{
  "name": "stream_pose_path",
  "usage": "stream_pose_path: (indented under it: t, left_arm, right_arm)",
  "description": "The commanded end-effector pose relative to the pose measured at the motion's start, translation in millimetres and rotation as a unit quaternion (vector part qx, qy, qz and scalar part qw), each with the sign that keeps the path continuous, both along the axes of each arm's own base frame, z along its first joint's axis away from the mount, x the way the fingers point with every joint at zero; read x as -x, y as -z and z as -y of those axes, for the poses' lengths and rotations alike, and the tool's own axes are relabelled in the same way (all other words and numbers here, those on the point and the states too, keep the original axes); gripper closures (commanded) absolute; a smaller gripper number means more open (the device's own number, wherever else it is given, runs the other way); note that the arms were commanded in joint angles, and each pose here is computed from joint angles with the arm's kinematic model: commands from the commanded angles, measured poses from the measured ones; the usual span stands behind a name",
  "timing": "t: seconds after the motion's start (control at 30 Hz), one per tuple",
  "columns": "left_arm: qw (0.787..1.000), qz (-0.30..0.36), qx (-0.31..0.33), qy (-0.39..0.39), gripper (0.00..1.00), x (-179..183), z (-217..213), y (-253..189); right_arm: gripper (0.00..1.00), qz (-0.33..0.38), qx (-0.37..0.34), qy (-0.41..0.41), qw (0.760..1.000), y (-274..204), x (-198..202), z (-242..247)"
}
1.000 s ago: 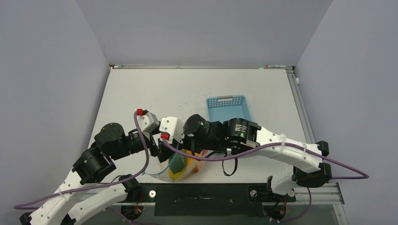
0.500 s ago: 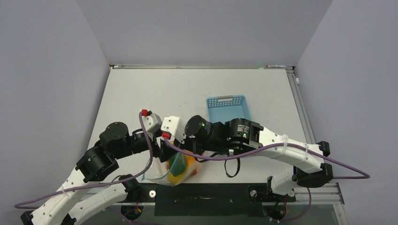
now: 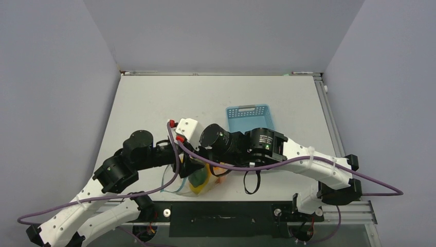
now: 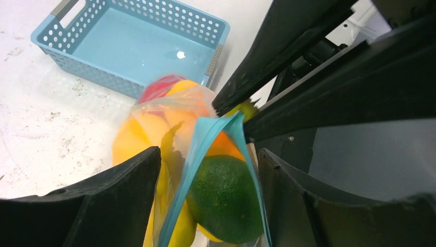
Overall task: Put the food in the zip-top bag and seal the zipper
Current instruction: Zip the zipper food storage bag at the center of the board.
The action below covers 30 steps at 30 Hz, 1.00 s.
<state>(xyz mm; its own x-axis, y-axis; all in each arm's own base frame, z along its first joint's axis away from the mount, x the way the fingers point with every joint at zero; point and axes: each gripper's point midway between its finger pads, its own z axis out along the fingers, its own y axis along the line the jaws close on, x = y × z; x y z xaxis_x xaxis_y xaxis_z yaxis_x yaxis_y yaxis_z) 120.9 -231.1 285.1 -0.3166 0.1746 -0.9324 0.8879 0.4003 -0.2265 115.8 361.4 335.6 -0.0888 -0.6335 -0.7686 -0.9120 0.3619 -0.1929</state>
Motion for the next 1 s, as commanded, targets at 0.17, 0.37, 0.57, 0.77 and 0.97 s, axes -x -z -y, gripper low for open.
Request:
stream_pose_path:
  t: [0.17, 0.37, 0.57, 0.77, 0.97]
  left_arm:
    - [1.0, 0.008, 0.005, 0.01, 0.45, 6.2, -2.9, -3.4]
    - [1.0, 0.017, -0.005, 0.004, 0.65, 7.7, -10.2, -0.5]
    - [1.0, 0.021, -0.014, 0.003, 0.8, 8.3, -13.7, 1.4]
    - [1.0, 0.023, -0.006, 0.02, 1.0, 12.8, -10.5, -2.2]
    - [0.999, 0.025, 0.007, 0.031, 1.0, 16.0, -7.4, -5.6]
  right_arm:
    - [0.95, 0.015, -0.065, 0.041, 0.997, -30.2, -10.4, -13.8]
    - [0.95, 0.015, -0.067, 0.039, 0.997, -32.5, -8.6, -7.7]
    - [0.95, 0.011, -0.066, 0.027, 0.997, -33.5, -4.0, -1.1]
    - [0.89, 0.008, -0.068, 0.01, 0.998, -30.4, 0.5, -0.7]
    - [0.6, 0.026, -0.099, -0.006, 0.995, -38.9, 2.5, 5.9]
